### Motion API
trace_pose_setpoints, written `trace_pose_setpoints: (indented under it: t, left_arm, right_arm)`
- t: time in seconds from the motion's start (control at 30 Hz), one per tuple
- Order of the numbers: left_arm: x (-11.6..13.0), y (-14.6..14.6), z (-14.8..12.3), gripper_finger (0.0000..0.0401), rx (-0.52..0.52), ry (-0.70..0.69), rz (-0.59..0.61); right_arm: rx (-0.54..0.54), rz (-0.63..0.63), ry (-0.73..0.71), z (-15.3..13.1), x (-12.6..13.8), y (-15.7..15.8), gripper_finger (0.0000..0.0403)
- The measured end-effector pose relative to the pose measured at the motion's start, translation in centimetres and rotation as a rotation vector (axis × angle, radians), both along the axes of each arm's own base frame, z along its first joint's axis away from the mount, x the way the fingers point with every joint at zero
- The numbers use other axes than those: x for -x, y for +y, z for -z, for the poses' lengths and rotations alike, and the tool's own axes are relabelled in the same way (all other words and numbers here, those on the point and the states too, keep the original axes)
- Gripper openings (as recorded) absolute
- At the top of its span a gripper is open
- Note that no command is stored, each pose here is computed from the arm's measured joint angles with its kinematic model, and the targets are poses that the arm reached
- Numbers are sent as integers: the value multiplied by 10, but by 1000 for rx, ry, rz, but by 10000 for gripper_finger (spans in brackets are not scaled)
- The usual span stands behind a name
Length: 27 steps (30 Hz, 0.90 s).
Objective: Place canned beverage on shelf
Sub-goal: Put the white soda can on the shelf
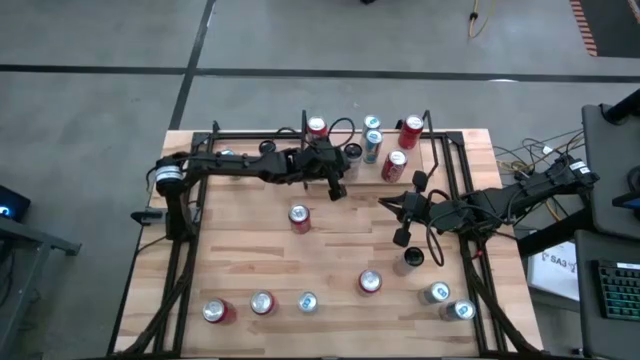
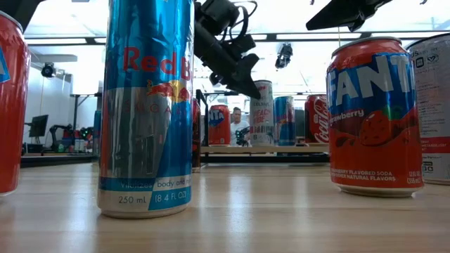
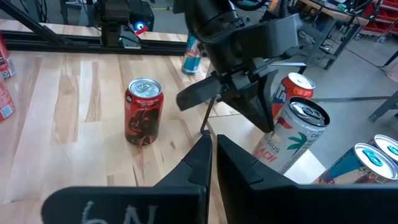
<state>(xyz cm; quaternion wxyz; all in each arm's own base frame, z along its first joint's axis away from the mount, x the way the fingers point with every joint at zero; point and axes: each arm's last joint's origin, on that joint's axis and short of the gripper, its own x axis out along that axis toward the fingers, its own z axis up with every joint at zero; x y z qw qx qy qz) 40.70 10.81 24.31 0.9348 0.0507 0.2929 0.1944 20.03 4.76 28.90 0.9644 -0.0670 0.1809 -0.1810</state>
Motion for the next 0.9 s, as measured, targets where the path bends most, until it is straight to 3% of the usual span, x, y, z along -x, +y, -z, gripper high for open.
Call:
trace_pose_setpoints:
  t: [0.5, 0.7, 0.9]
  left_arm:
    - [1, 14, -5, 0, -16, -58, -32]
    - [-3, 2, -4, 0, 56, -78, 94]
    - [-3, 2, -5, 0, 70, -95, 85]
  right_arm:
    - [7, -3, 4, 0, 0, 0, 13]
    - [11, -4, 6, 0, 0, 0, 13]
    - [10, -3, 7, 1, 0, 0, 13]
